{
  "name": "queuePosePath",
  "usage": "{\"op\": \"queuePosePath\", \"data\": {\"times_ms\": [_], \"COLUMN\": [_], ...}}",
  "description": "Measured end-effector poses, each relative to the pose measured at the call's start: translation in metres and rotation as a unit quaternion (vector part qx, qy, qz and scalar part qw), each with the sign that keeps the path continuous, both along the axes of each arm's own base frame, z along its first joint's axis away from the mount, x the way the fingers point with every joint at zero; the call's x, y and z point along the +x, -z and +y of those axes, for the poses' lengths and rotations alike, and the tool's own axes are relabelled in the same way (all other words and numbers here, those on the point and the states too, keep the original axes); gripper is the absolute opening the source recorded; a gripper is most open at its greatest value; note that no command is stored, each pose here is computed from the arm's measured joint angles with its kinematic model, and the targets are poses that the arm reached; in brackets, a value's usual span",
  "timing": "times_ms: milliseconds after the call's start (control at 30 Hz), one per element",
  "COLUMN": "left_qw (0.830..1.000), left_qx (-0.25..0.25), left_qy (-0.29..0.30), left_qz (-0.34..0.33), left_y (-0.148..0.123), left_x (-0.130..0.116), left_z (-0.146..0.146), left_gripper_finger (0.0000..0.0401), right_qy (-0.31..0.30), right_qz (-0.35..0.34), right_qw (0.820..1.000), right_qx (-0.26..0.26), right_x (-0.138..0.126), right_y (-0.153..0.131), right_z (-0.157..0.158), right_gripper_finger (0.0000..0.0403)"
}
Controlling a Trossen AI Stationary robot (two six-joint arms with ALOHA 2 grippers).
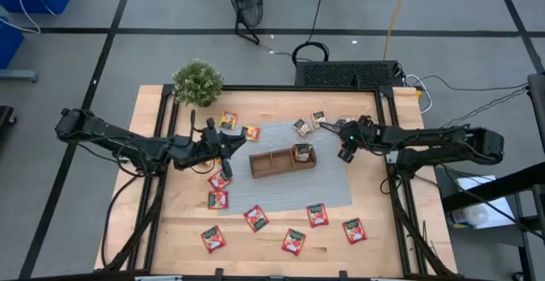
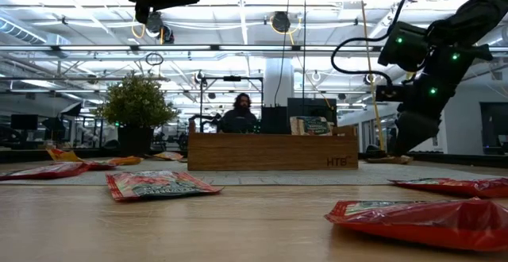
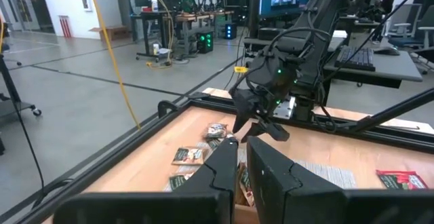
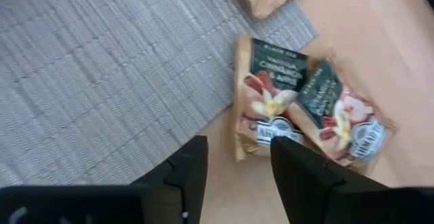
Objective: Pick & Place Tea
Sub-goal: Put the brown tea bag into the right section of the wooden organizer
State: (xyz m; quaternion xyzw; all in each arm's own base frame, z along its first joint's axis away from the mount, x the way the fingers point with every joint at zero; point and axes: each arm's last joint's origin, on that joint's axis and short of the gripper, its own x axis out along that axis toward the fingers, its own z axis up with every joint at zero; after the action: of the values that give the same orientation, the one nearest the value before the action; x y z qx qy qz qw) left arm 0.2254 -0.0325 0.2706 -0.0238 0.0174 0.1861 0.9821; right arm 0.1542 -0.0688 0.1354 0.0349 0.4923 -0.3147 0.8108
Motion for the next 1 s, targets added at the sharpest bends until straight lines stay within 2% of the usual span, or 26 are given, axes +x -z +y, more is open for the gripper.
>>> {"op": "queuePosePath", "data": {"times_ms": [267,433,600,800,900,1000], "left_qw": [1.000,1.000,1.000,1.000,1.000,1.000], "left_qx": [-0.006,-0.006,-0.006,-0.006,-0.008,-0.009], "left_qy": [0.000,0.000,0.000,0.000,0.000,0.000], "left_qz": [-0.002,-0.002,-0.001,0.000,-0.001,-0.005], "left_y": [0.000,0.000,0.000,0.000,0.000,0.000], "left_x": [0.000,0.000,0.000,0.000,0.000,0.000], "left_z": [0.000,0.000,0.000,0.000,0.000,0.000], "left_gripper_finger": [0.0042,0.0042,0.0042,0.0042,0.0042,0.0042], "right_qy": [-0.008,-0.021,-0.025,-0.035,-0.041,-0.043], "right_qz": [0.038,0.053,0.059,0.062,0.069,0.085], "right_qw": [0.999,0.998,0.998,0.997,0.997,0.994], "right_qx": [-0.015,-0.020,-0.017,-0.016,-0.021,-0.051], "right_x": [0.007,0.014,0.014,0.014,0.013,0.013], "right_y": [0.013,0.022,0.025,0.025,0.025,0.023], "right_z": [-0.004,-0.007,-0.007,-0.007,-0.007,-0.004], "right_gripper_finger": [0.0164,0.0154,0.0107,0.0013,0.0010,0.0004]}}
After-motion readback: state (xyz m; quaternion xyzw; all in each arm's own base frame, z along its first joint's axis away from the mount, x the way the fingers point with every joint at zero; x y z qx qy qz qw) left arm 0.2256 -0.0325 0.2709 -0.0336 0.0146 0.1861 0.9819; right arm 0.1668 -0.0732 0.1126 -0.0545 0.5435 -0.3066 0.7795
